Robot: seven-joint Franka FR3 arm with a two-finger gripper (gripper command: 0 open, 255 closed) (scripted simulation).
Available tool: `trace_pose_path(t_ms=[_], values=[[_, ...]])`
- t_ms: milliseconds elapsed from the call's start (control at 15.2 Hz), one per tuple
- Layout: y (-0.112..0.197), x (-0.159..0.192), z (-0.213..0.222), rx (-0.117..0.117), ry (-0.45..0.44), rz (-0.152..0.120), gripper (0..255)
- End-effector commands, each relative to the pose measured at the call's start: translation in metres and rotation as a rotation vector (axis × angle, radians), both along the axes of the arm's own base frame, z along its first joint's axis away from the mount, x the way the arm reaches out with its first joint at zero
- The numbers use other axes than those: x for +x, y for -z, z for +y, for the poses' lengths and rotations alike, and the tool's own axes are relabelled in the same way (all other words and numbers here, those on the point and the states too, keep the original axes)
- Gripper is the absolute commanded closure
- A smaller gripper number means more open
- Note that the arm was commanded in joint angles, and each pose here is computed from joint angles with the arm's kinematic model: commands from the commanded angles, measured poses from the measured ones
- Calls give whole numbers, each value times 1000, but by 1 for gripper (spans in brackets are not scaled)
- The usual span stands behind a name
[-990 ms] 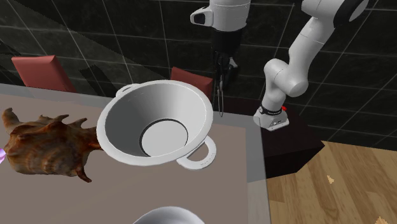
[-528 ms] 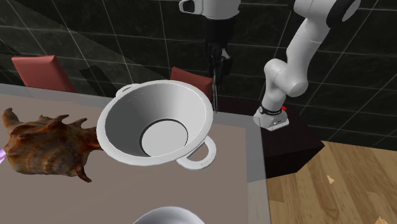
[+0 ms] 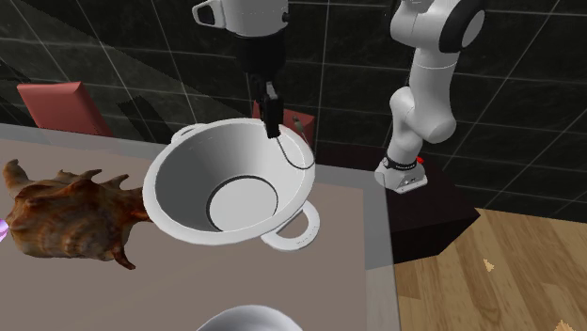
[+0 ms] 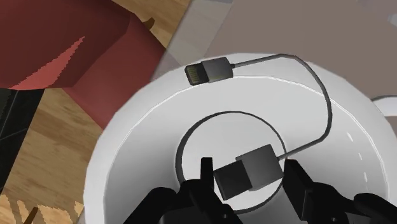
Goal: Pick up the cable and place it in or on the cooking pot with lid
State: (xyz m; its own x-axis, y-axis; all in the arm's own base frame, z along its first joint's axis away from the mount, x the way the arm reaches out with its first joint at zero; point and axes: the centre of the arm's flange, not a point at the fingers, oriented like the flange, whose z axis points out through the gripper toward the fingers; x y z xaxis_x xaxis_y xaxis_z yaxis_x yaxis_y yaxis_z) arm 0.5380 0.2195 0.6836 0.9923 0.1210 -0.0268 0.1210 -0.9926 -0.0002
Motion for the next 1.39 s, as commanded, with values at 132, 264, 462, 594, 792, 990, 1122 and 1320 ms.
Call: trace_pose_path(t_ms=[132,264,462,594,792,990,1122,1320], values=[[6,34,1,0,3,1,255],[16,34,1,0,3,1,255],[32,34,1,0,3,1,255],[42,34,1,0,3,1,255],[58,34,1,0,3,1,255],[73,34,1,0,3,1,255],[73,34,1,0,3,1,255],[73,34,1,0,3,1,255]])
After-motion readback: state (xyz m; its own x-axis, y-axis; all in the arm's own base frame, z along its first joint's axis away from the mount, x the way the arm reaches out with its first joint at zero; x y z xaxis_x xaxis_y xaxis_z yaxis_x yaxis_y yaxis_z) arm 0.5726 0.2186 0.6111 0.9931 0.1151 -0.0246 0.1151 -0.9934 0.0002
